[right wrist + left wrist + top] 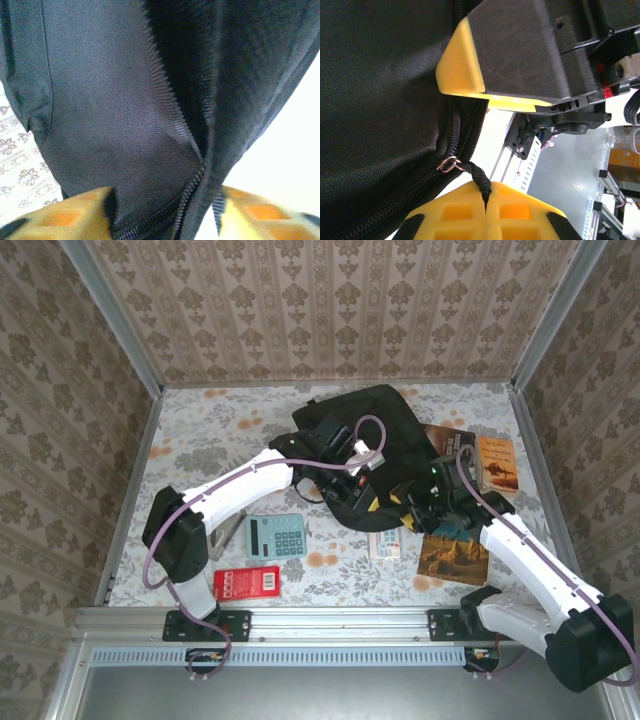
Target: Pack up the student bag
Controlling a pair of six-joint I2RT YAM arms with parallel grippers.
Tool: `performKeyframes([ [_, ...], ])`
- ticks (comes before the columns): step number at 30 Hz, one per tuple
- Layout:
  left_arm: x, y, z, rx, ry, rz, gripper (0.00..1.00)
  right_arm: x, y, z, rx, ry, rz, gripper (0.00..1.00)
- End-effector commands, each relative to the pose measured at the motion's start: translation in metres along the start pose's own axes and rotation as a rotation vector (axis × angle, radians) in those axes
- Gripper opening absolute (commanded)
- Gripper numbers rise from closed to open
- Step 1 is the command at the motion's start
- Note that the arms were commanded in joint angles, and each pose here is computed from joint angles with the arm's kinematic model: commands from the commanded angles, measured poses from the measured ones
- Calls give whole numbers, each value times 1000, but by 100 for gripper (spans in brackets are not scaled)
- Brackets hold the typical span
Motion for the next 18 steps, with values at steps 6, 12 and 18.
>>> performKeyframes([
  [6,-7,10,-5,-42,-41,-44,0,-2,-2,4,6,2,-33,12],
  [12,-12,27,15,-136,-3,-99,0,-5,-1,-11,94,57,-57,0],
  [18,-15,47,30,-156,50,-159,0,-8,0,-16,144,113,-57,0],
])
Point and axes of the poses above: each hand's point on the last joint's axis, 136 mm out from that joint toward the fingers, its own y axis back along the fingers, its own z axis along the line the jaws close on, x = y × z, the point moved 3 cm from there along y, back along the fingers, and after that the axes turned 4 degrees about y, right-handed, at the moved point
